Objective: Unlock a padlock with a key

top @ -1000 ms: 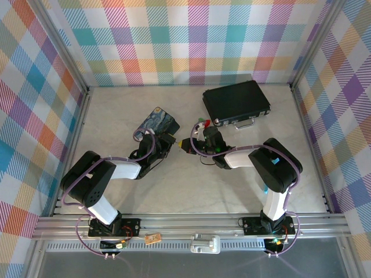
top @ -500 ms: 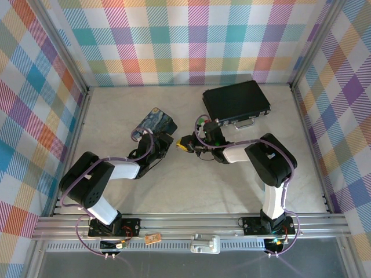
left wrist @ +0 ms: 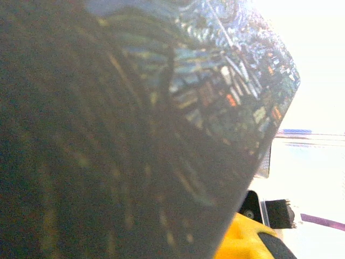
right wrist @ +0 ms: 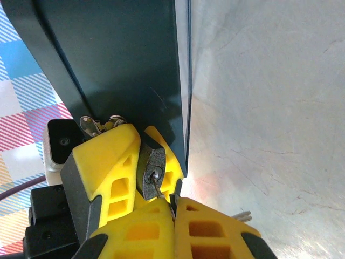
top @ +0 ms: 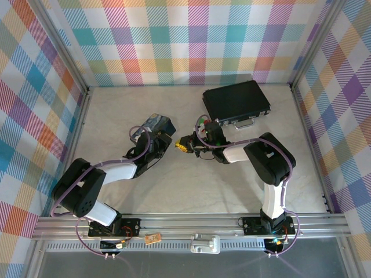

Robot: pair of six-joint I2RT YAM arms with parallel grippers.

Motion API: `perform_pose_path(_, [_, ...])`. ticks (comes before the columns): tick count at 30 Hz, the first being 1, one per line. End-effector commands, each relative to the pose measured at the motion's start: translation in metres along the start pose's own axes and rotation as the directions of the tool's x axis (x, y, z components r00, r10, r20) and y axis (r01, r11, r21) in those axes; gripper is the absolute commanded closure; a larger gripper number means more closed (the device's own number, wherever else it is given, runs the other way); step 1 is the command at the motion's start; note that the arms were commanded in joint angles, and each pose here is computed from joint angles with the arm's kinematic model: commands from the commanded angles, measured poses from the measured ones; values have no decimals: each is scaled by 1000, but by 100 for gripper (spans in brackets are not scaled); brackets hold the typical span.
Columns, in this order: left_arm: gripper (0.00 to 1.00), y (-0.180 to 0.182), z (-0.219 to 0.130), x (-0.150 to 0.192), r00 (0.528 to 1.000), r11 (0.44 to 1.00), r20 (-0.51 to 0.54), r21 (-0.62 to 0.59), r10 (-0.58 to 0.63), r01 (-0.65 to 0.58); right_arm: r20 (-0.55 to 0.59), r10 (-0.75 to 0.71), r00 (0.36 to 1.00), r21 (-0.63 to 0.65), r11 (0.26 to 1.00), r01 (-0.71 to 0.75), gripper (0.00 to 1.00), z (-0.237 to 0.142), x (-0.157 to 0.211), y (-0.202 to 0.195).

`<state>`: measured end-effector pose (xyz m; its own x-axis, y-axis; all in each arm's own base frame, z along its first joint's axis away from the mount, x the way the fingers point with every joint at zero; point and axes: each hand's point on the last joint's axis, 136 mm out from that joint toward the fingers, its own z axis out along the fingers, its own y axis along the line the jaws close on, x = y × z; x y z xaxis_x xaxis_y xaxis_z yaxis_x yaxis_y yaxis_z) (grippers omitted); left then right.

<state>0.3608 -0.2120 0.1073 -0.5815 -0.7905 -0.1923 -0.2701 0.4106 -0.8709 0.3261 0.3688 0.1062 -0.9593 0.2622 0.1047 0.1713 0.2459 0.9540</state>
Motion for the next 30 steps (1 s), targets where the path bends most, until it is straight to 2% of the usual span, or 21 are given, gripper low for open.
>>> perform_pose_path(1, [100, -37, 1, 43, 982, 994, -184, 108, 30, -10, 86, -154, 984, -77, 984, 160, 100, 4, -6, 27])
perform_pose_path(4, [100, -34, 7, 42, 984, 994, -180, 105, 10, 9, 113, -287, 951, -30, 956, 292, 100, 6, -2, 26])
perform_pose_path(7, [100, -36, 11, 45, 981, 990, -194, 130, -19, 45, 144, -465, 874, 4, 883, 469, 100, 10, 2, 30])
perform_pose_path(11, [100, -42, 14, 50, 973, 982, -225, 169, -50, 90, 172, -681, 712, 27, 726, 687, 100, 13, 11, 32])
perform_pose_path(15, [100, -43, 11, 53, 969, 982, -243, 174, -34, 78, 183, -726, 663, 22, 677, 736, 100, 14, 12, 31])
perform_pose_path(17, [100, -45, 9, 54, 969, 981, -248, 182, -17, 64, 185, -714, 675, -1, 687, 727, 100, 16, 13, 33])
perform_pose_path(20, [100, -44, 6, 58, 964, 984, -266, 178, 21, 27, 188, -631, 753, -35, 762, 647, 100, 16, 10, 39])
perform_pose_path(24, [100, -35, -1, 63, 953, 986, -290, 162, 89, -43, 188, -460, 868, -62, 876, 478, 100, 11, 3, 48])
perform_pose_path(30, [100, -14, -11, 46, 955, 987, -254, 78, 153, -138, 157, -251, 955, -71, 962, 265, 100, 2, -5, 40])
